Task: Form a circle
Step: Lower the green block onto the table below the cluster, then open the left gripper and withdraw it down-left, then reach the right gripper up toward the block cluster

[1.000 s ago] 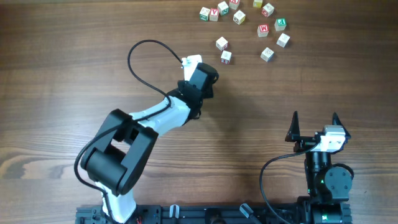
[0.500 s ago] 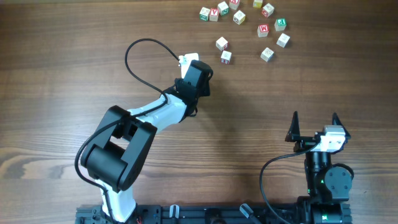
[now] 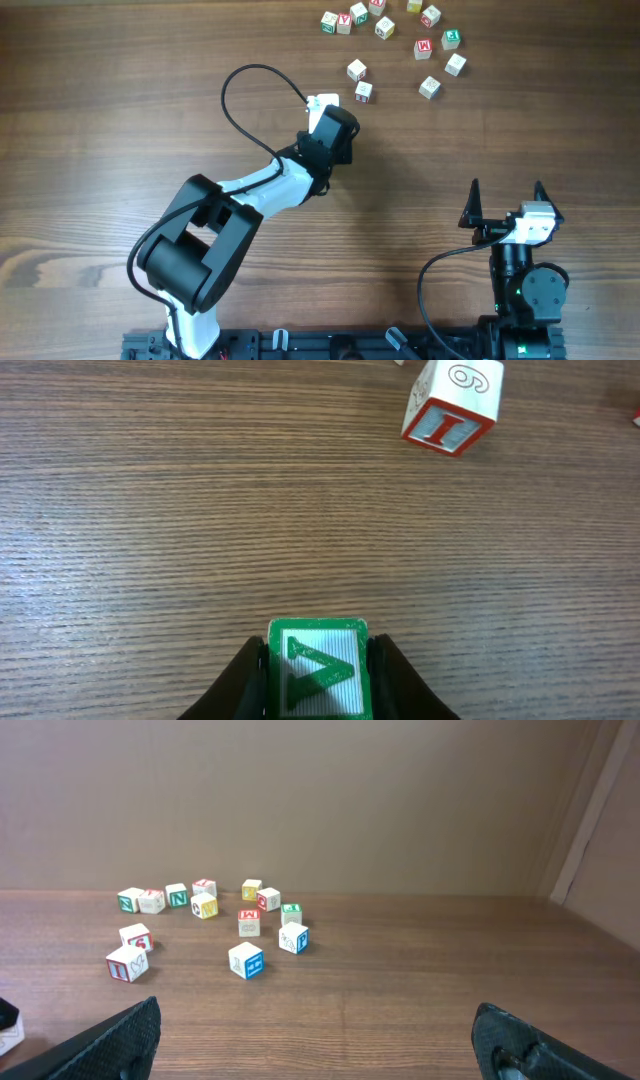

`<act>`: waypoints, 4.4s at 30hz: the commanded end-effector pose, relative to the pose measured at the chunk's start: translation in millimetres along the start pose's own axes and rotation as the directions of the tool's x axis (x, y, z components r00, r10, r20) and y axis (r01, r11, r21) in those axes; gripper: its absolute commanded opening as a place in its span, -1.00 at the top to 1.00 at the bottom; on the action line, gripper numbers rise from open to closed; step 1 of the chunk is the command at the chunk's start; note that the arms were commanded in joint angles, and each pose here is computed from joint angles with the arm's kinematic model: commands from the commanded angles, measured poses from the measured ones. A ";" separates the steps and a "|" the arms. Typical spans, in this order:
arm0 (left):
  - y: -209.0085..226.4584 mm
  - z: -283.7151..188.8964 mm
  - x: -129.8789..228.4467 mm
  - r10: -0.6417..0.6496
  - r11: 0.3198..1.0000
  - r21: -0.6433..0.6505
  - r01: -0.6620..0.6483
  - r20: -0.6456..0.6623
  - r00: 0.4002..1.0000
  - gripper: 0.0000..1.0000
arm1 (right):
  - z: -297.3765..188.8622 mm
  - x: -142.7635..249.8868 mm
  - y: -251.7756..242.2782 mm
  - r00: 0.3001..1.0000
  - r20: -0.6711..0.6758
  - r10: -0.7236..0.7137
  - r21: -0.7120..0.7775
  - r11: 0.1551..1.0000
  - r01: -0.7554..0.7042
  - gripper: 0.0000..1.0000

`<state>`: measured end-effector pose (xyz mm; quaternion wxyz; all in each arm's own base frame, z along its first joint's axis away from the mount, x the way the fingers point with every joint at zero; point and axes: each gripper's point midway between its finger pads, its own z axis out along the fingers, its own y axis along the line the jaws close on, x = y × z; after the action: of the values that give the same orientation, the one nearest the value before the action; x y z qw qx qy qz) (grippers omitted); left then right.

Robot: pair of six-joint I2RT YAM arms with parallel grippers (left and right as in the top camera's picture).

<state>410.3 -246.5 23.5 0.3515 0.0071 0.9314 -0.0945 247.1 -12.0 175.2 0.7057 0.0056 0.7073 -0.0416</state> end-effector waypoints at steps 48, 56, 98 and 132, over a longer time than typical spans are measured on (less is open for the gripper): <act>20.7 -72.4 -46.8 -0.003 0.995 -0.099 0.014 0.107 0.994 -1.00 | -0.4 -2.2 1.2 1.000 0.011 -0.009 -0.009 1.000 0.009 -0.99; 89.6 -175.5 -25.1 0.015 0.963 -0.267 -0.029 -0.053 0.998 -1.00 | -0.4 -2.2 1.2 1.000 0.011 -0.009 -0.009 1.000 0.009 -0.99; 156.3 -284.6 54.2 -0.042 0.915 -0.391 -0.096 -0.329 0.943 -1.00 | -11.0 -6.6 59.1 0.613 -0.257 0.747 -0.233 0.567 -0.790 -0.99; 156.3 -284.6 54.2 -0.042 0.915 -0.391 -0.096 -0.329 0.943 -1.00 | 52.0 -44.3 82.9 0.755 -0.531 0.384 -0.243 0.785 -0.570 -0.99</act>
<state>197.1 -44.4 170.3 0.1851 -0.0268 0.9759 0.1124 280.3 71.9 200.5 0.4959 0.1022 0.7968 0.3297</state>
